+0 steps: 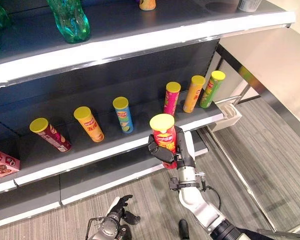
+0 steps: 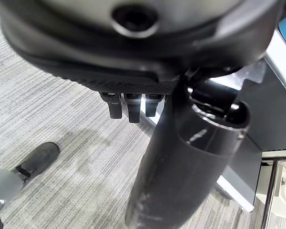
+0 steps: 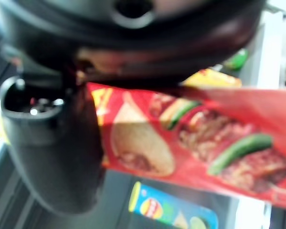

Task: Put the goods on the table back onto the shelves and tidy them up.

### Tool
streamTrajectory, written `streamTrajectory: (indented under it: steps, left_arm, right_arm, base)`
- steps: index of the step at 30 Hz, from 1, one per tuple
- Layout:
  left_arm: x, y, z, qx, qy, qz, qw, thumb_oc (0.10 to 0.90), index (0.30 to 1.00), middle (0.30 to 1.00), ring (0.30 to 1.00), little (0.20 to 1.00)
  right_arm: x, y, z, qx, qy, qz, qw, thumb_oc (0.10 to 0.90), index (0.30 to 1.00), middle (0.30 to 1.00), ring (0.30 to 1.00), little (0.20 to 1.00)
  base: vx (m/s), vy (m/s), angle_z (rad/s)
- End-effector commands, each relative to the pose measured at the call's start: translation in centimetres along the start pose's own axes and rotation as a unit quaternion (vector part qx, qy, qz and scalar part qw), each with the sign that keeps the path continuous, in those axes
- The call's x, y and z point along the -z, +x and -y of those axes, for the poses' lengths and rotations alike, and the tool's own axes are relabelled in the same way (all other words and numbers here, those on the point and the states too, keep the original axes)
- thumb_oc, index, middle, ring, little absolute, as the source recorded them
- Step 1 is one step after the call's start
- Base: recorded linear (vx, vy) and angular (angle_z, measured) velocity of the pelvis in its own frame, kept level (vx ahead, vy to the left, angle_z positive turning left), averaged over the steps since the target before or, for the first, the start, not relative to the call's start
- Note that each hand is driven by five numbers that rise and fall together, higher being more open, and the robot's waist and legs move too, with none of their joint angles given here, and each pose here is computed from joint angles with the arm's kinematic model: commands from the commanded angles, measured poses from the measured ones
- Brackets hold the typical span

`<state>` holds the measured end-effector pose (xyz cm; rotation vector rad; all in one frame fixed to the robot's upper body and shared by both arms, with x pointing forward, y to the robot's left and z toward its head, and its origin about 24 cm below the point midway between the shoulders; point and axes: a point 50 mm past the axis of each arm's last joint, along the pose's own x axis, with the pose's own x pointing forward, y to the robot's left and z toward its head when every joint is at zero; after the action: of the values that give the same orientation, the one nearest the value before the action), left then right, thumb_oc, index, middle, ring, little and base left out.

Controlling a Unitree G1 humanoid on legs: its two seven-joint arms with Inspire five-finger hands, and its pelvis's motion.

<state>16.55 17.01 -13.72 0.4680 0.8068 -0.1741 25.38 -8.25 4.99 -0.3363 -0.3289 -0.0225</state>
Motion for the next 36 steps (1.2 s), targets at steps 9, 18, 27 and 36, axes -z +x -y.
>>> streamTrajectory:
  steps: [9,18,27,36]
  left_arm:
    - [-2.9,1.0,-2.2,-0.039,0.022,0.051,0.998,0.8,0.9,0.9,0.9,0.9]
    - [-2.0,0.7,-2.1,-0.05,-0.005,0.041,0.998,0.8,0.9,0.9,0.9,0.9]
    - [-1.6,0.3,0.2,0.005,0.032,0.041,0.999,0.8,0.9,0.9,0.9,0.9]
    - [2.2,-0.4,-0.6,-0.011,0.004,-0.042,0.999,0.8,0.9,0.9,0.9,0.9]
  right_arm:
    - [-6.3,5.2,3.3,0.122,0.008,0.175,0.977,0.4,0.3,0.3,0.3,0.3]
    - [-4.7,3.5,2.6,0.097,0.0,0.144,0.985,0.4,0.3,0.3,0.3,0.3]
    - [-1.7,0.3,2.1,0.008,0.051,0.054,0.997,0.4,0.3,0.3,0.3,0.3]
    - [-0.9,-1.7,3.2,-0.06,0.143,0.008,0.988,0.4,0.3,0.3,0.3,0.3]
  base:
    - [0.01,0.046,-0.01]
    - [0.15,-0.169,0.1]
    - [0.11,-0.141,0.07]
    - [0.01,0.0,0.0]
